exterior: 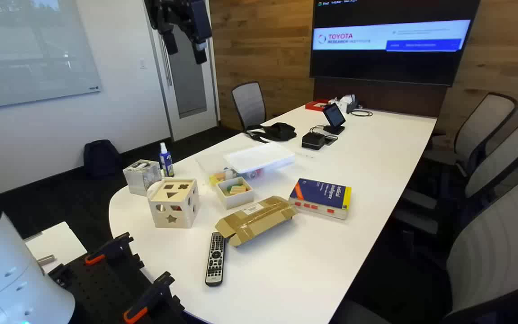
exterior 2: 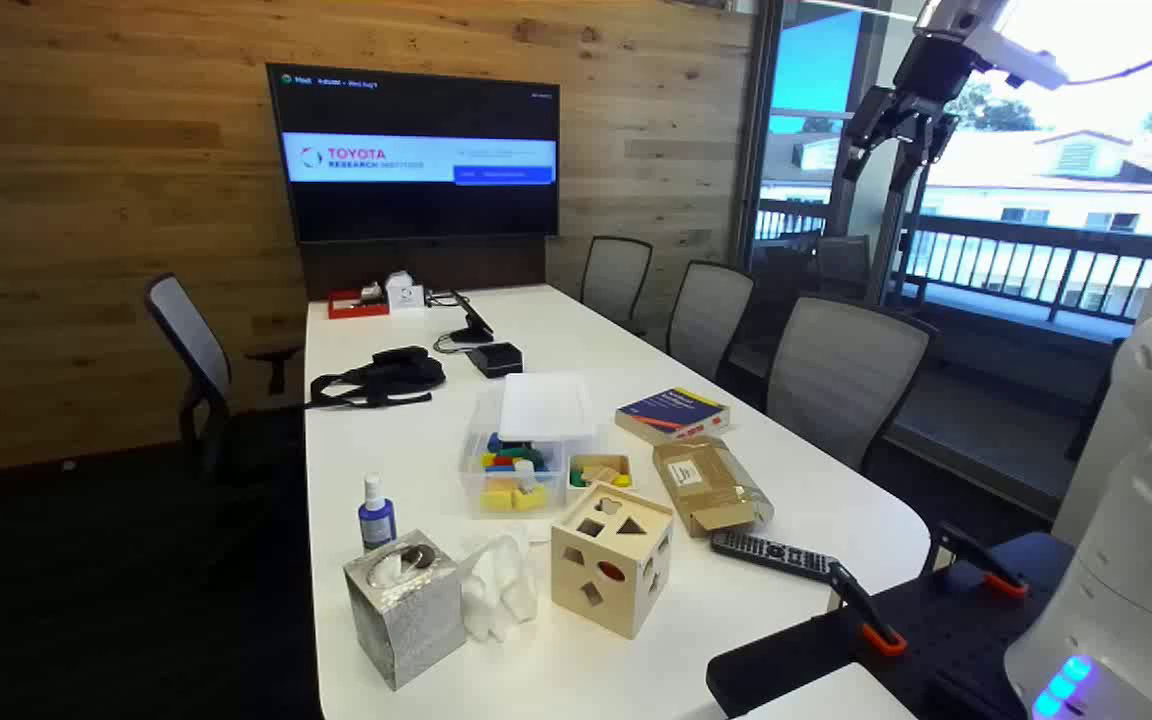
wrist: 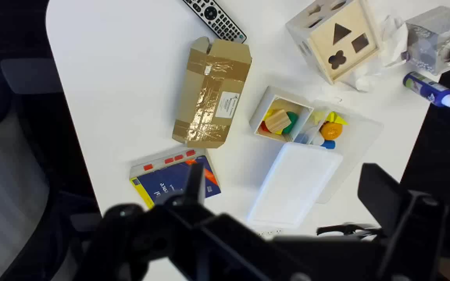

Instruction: Close the storage box

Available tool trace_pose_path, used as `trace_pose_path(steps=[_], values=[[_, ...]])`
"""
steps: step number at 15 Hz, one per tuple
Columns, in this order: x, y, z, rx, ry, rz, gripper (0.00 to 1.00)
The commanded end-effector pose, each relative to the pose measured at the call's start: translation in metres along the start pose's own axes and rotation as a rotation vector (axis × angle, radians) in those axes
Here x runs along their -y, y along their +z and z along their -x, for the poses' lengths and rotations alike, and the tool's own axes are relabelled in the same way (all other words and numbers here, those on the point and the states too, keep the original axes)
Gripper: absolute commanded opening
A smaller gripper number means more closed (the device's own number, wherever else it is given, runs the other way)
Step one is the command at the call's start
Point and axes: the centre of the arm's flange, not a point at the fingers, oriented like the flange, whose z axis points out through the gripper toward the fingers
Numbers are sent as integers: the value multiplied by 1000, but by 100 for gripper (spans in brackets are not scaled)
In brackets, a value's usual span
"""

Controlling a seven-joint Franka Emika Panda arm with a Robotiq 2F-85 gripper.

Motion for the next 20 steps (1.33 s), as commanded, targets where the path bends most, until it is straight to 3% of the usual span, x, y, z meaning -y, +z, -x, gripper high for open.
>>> trace_pose_path(steps=[1, 2, 4, 9, 13, 20], values=[[0, 0, 0, 0, 0, 0, 100], [0, 0, 0, 0, 0, 0, 100], [13, 14, -30, -1, -37, 28, 100], [83, 80, -111, -7, -224, 127, 100], [143, 157, -162, 43, -435, 228, 100], [223, 306, -228, 75, -768, 310, 100]])
